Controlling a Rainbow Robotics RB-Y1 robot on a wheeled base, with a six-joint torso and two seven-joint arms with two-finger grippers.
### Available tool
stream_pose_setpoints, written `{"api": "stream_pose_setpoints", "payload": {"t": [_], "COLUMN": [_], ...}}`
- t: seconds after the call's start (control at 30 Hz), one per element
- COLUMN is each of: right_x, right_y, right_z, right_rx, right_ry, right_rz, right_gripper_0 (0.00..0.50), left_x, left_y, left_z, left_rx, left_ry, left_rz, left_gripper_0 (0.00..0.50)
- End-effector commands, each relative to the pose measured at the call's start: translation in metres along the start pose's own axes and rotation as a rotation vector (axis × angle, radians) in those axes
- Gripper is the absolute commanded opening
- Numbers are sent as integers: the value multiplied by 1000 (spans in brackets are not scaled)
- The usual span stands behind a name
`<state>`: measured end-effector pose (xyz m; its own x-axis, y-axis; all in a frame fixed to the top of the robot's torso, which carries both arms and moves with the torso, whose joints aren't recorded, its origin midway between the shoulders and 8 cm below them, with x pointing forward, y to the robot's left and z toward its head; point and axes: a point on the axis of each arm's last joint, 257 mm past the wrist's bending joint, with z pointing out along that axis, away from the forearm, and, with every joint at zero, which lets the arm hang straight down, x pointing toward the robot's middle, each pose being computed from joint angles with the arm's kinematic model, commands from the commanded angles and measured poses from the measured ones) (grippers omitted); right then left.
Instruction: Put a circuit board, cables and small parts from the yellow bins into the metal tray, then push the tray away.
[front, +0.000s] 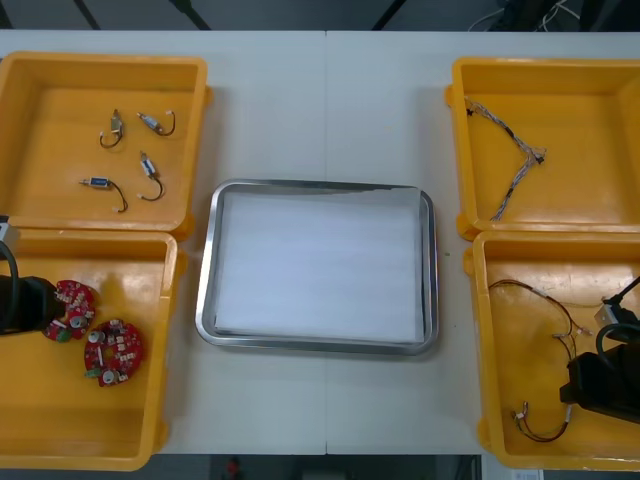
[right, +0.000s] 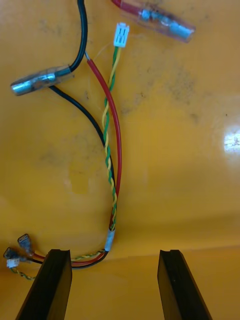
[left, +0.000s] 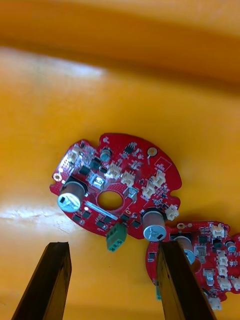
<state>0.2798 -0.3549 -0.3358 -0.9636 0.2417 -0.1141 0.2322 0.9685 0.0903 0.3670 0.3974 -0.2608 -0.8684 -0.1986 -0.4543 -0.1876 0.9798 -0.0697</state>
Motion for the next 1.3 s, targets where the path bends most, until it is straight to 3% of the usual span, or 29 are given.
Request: {"api": "stream_pose_setpoints", "payload": {"t": [0.03,0.27,0.5,0.73,1.3], "right_x": [1,7,12,11,18], "right_y": [14,23,22,16,25], "right_z": [7,14,17,23,31], "right_rx": [-8,-7,6,16,0], "right_ry": [11,28,46,56,79], "right_rz": [11,7,24,54,68], "right_gripper_0": [500,500,500,500,500], "left_x": [1,-5,-8,-5,2], "left_y": [-24,-36,-38,-46,-44], "left_z": [-2,-1,8,11,28], "left_rx": [42,52,40,60,72], "left_ry": [-11,-44,-69,-60,-61], "left_rz": [-129,-185,-183,-213,-242], "left_gripper_0": [500,500,500,500,500]}}
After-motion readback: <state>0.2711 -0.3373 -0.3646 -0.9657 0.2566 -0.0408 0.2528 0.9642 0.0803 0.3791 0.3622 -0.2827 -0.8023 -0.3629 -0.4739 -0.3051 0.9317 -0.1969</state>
